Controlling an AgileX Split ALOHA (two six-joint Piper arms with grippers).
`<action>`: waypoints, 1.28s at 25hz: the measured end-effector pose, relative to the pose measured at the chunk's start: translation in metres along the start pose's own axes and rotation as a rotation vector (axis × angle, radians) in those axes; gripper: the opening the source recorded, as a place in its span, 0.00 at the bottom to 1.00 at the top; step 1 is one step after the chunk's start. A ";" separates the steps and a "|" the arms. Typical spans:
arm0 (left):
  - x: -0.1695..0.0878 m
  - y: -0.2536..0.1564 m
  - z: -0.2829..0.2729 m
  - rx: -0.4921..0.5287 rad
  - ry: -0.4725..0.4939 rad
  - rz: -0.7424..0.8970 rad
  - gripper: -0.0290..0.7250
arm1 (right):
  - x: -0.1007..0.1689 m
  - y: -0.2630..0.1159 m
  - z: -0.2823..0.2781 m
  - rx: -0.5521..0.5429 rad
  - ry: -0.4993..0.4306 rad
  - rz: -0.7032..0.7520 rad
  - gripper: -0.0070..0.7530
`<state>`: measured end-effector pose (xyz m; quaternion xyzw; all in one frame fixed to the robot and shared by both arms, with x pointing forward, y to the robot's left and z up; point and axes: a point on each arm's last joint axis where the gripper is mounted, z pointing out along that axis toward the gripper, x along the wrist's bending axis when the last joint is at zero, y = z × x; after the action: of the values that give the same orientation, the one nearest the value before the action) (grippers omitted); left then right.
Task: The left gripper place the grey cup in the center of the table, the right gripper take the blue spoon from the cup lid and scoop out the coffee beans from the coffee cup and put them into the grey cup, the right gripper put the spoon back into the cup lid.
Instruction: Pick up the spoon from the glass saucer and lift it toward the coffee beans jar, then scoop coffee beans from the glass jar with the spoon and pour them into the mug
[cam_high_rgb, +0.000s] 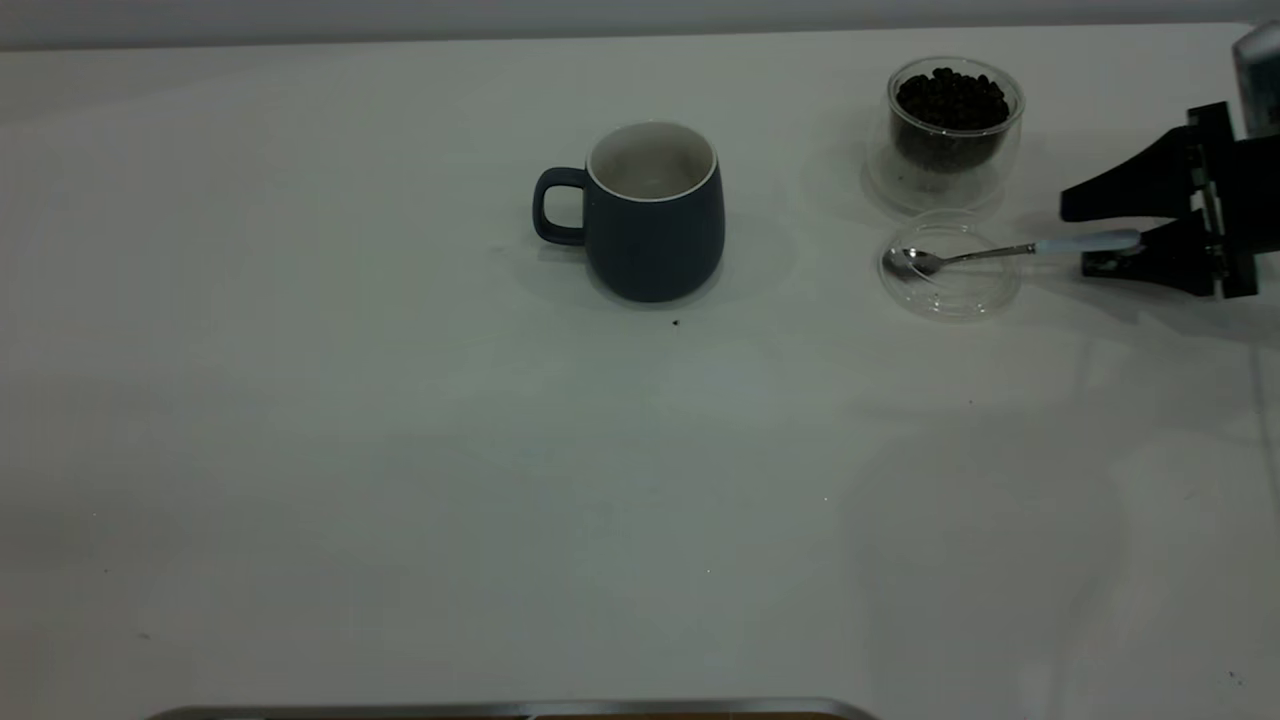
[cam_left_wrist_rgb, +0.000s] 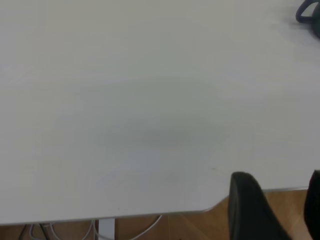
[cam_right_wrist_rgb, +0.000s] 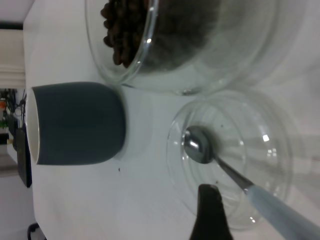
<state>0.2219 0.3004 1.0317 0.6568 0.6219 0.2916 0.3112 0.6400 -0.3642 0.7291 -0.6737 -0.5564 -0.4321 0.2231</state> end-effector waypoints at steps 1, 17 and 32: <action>0.000 0.000 0.000 0.000 0.000 0.000 0.49 | -0.001 -0.001 0.002 0.003 0.002 -0.001 0.79; 0.000 0.000 0.000 0.000 0.000 0.000 0.49 | 0.002 -0.002 0.007 0.015 0.053 0.001 0.16; 0.000 0.000 0.000 0.000 0.000 0.000 0.49 | 0.065 0.037 -0.064 -0.033 0.016 -0.201 0.14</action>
<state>0.2219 0.3004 1.0317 0.6568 0.6219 0.2916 0.3112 0.6539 -0.3885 0.8238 -0.6147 -0.6122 -0.4667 0.1720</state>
